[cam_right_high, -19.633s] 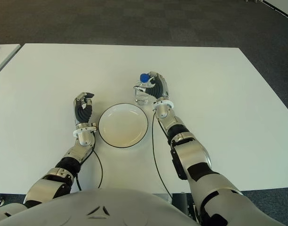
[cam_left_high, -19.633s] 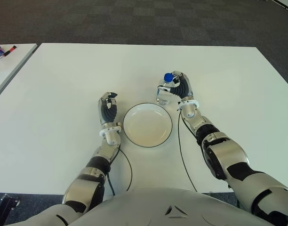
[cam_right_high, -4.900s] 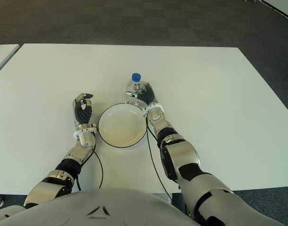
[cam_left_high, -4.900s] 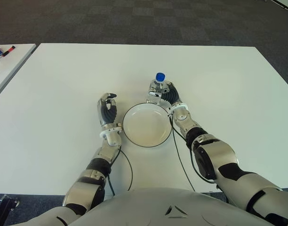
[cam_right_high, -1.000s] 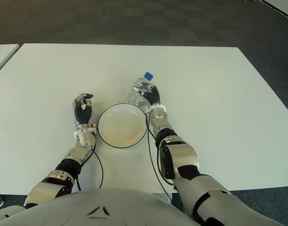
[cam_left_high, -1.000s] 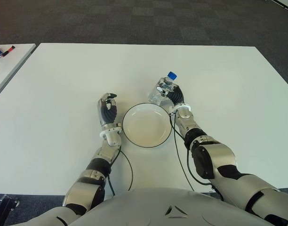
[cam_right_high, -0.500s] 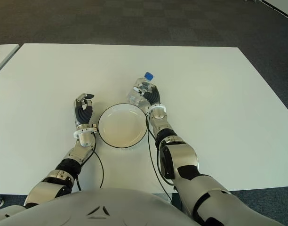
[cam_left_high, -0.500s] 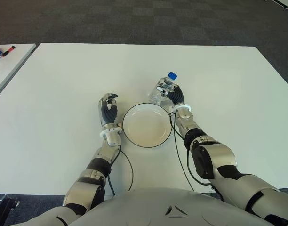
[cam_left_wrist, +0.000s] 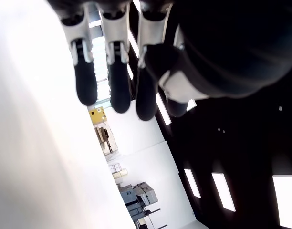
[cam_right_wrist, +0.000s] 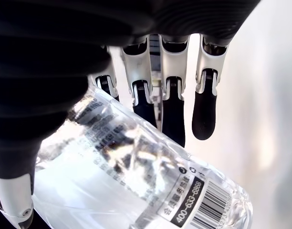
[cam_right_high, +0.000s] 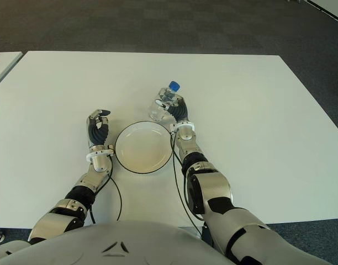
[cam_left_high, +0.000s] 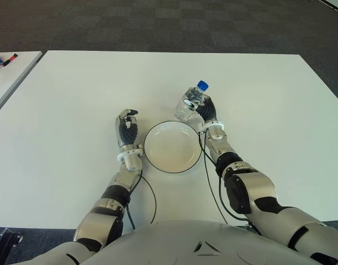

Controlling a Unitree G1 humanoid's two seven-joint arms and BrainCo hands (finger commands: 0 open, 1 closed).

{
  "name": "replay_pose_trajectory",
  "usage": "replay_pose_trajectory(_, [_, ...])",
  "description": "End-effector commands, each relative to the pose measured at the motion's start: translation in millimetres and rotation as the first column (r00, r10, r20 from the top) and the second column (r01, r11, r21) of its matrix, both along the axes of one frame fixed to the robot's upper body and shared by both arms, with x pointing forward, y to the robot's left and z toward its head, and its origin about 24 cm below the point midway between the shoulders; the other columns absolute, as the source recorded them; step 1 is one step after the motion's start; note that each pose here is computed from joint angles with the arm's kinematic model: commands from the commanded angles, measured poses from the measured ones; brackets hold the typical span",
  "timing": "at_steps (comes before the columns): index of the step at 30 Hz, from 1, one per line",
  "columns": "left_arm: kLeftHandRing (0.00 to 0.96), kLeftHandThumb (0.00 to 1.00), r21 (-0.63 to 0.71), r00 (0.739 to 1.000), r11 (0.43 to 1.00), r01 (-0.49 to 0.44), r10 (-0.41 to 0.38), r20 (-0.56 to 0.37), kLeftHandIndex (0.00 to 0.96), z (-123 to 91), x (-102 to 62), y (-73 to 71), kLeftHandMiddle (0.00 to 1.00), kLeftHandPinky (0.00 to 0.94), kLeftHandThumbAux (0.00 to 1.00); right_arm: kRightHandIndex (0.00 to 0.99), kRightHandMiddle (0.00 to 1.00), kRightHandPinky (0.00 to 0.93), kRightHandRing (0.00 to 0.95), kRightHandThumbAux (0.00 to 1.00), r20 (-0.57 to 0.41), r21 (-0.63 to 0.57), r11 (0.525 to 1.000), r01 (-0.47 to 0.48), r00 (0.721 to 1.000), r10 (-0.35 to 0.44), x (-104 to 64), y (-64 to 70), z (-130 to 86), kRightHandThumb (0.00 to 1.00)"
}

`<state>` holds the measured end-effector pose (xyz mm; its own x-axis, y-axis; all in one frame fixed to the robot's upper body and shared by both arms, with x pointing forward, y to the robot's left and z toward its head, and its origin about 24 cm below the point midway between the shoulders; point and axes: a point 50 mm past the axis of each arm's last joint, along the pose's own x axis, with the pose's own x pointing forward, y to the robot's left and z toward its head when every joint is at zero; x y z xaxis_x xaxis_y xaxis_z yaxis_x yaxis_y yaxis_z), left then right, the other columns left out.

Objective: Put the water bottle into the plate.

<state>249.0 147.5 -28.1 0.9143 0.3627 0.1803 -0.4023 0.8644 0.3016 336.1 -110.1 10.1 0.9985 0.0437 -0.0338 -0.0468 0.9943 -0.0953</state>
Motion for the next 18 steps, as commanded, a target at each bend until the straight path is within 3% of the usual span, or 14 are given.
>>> replay_pose_trajectory(1, [0.349,0.841,0.021,0.998,1.0,-0.001,0.002,-0.059,0.473,-9.5,-4.7,4.5,0.411,0.38,0.675,0.409,0.541,0.856,0.88,0.673,0.081,0.012,1.0,-0.003,0.997,0.002,2.7,2.0,11.7,0.859])
replay_pose_trajectory(7, [0.348,0.841,0.031,0.998,0.999,0.012,-0.01,-0.062,0.471,-9.9,-5.0,4.5,0.411,0.376,0.675,0.41,0.542,0.851,0.872,0.673,0.187,0.062,0.998,-0.032,0.982,0.02,5.1,3.6,30.5,0.859])
replay_pose_trajectory(18, [0.346,0.841,0.013,0.999,1.0,0.003,-0.003,-0.051,0.47,-9.5,-5.4,3.7,0.411,0.382,0.675,0.406,0.537,0.854,0.876,0.674,0.288,0.086,0.995,-0.059,0.957,0.032,-2.7,3.1,41.9,0.858])
